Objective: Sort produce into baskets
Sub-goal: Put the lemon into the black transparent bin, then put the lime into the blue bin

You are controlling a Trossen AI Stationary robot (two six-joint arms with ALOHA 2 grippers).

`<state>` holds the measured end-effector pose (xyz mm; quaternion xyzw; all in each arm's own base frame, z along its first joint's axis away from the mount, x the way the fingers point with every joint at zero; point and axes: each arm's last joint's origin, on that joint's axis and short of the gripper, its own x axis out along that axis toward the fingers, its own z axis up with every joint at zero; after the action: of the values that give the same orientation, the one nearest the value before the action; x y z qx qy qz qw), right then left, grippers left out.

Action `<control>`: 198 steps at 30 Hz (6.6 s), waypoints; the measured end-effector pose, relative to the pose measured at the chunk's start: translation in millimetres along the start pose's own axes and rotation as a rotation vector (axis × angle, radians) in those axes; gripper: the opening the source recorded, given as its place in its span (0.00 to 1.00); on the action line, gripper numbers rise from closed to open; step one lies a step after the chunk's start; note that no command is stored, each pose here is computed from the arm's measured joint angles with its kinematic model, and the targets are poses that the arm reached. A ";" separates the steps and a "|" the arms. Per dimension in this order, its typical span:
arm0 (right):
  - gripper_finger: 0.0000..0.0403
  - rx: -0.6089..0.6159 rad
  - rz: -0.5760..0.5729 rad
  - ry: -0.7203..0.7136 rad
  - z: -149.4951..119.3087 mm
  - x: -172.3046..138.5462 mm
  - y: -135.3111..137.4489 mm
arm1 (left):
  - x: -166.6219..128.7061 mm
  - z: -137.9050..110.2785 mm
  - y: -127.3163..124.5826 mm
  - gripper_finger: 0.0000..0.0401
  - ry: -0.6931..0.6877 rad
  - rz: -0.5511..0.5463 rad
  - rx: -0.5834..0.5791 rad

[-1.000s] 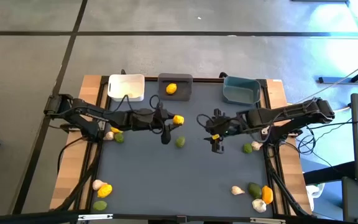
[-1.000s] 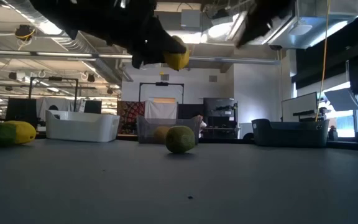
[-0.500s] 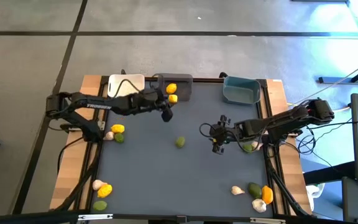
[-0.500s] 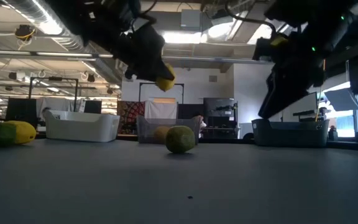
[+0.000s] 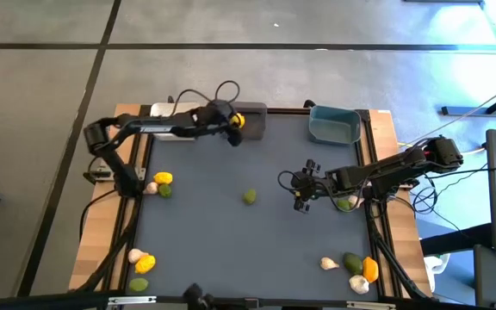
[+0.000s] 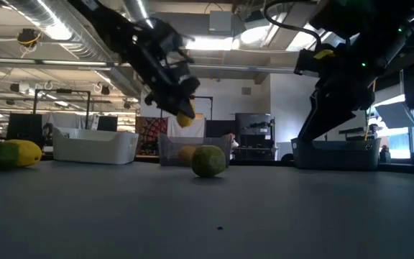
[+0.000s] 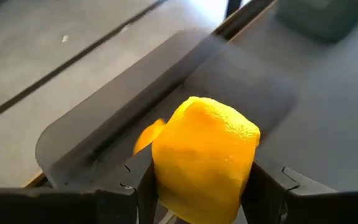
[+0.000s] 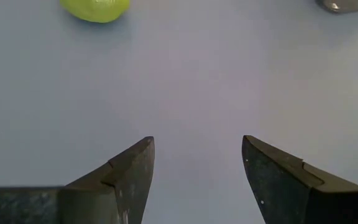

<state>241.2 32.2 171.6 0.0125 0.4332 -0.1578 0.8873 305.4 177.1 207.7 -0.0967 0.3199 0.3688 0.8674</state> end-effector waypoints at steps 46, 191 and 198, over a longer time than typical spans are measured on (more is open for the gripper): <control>0.60 0.025 -0.004 0.001 -0.2 0.1 -0.1 | -4.6 18.6 17.3 0.65 0.067 -0.009 -0.077; 0.33 -0.162 0.443 -0.482 75.2 -31.4 23.4 | -114.9 -39.3 -204.9 0.58 -0.094 -0.707 0.298; 0.33 -0.171 0.302 -0.419 66.3 -52.1 7.6 | -109.8 -50.7 -197.4 0.65 0.050 -0.634 0.295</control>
<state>264.1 42.9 252.4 -0.0308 0.2451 0.0142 0.9689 361.8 -46.8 223.7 -0.0738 0.3448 0.0285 0.9353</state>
